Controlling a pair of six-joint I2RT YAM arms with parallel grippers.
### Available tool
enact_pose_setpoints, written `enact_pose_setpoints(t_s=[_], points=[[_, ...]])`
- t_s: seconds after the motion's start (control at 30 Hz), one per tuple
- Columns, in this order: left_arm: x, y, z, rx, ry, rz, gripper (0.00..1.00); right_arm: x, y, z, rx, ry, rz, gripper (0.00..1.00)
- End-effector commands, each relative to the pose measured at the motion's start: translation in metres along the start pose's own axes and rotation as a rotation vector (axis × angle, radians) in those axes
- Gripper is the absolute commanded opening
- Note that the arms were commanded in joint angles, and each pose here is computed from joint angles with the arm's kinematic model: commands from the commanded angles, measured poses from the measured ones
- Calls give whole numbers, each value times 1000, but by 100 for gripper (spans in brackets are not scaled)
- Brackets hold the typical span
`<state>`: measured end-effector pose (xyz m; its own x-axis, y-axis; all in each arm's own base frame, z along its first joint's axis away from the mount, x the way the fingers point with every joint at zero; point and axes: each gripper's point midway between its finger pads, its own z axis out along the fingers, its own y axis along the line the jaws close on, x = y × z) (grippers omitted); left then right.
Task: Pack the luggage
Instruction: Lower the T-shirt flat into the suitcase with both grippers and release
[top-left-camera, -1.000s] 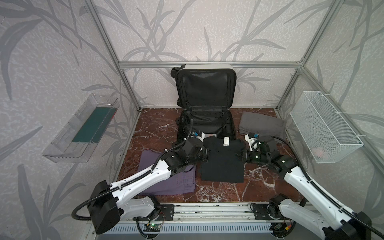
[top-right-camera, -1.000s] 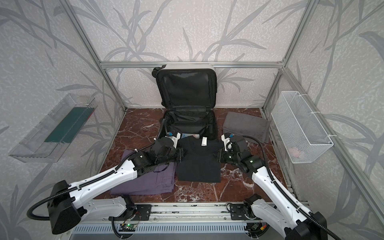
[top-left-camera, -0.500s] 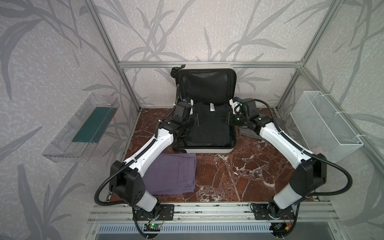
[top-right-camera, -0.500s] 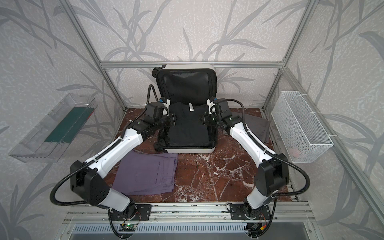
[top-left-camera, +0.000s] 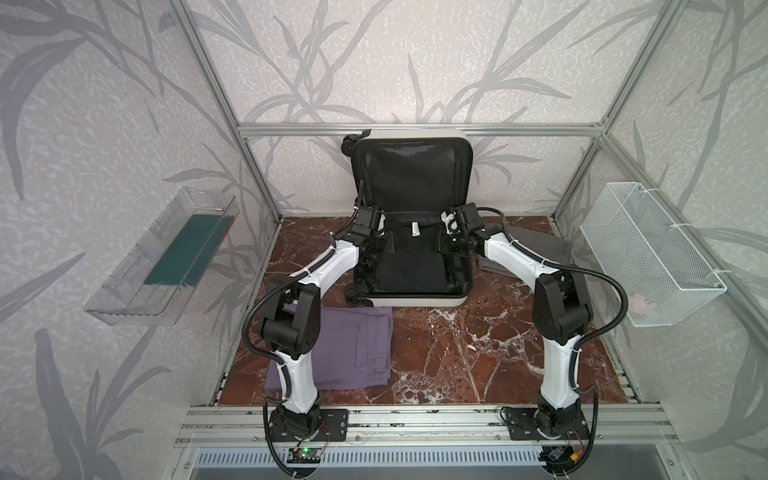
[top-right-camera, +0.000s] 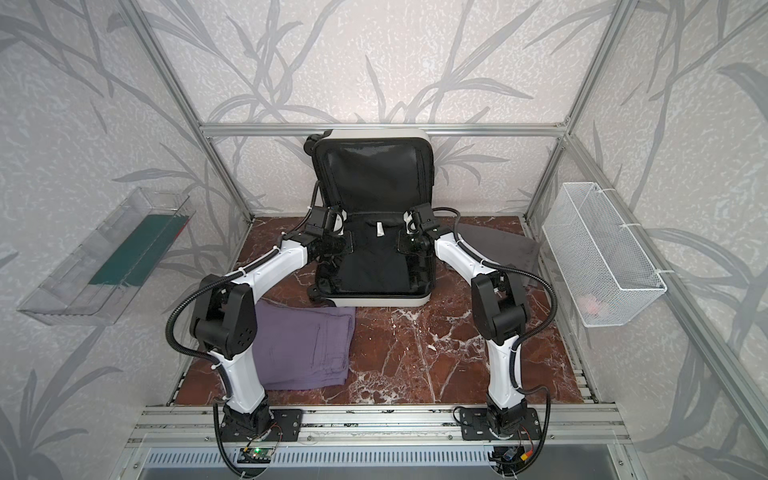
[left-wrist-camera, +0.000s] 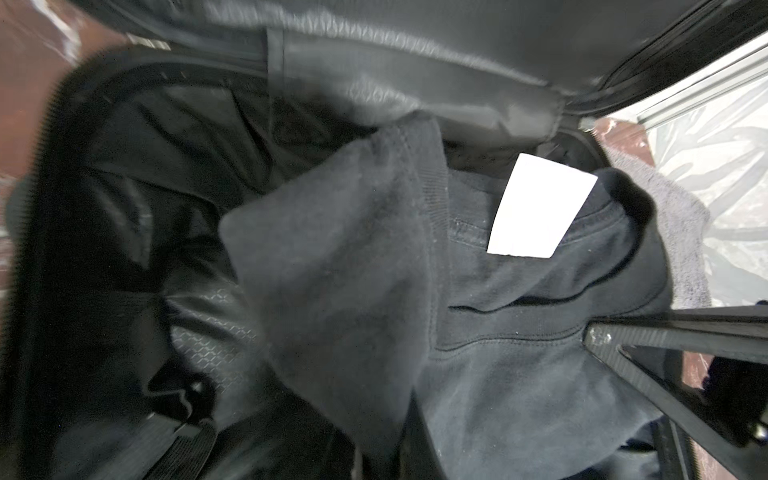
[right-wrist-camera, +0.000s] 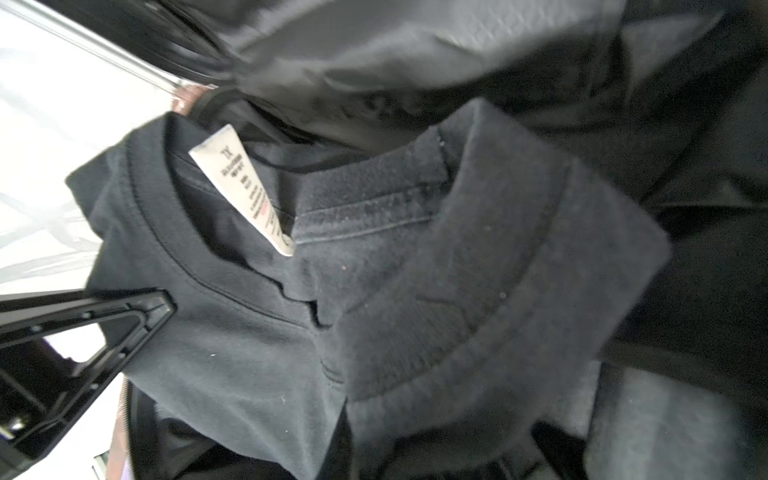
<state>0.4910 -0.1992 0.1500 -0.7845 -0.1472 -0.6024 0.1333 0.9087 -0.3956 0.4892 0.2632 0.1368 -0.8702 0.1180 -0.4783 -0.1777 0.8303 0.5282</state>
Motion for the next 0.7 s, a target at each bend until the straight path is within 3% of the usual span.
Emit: enact_pose_setpoints(t_s=[0.0, 0.13, 0.27, 0.33, 0.4, 0.43, 0.6, 0.67], points=[[-9, 2, 10, 25, -21, 15, 0, -12, -5, 11, -23, -28, 7, 0], [-3, 21, 25, -9, 6, -5, 0, -12, -14, 28, -33, -8, 31, 5], [1, 38, 34, -35, 26, -27, 0, -15, -22, 40, -13, 12, 43, 24], [2, 44, 36, -43, 35, -36, 15, -17, -24, 41, -2, 22, 41, 37], [1, 49, 35, -54, 46, -45, 42, -19, -23, 34, 17, 27, 24, 46], [-1, 50, 33, -59, 44, -45, 50, -21, -23, 30, 25, 21, 15, 48], [-24, 41, 8, -46, -10, -21, 72, -38, -14, -5, 52, -57, -13, 51], [-33, 30, -1, -13, -32, -17, 74, -40, -8, -13, 41, -68, -17, 51]])
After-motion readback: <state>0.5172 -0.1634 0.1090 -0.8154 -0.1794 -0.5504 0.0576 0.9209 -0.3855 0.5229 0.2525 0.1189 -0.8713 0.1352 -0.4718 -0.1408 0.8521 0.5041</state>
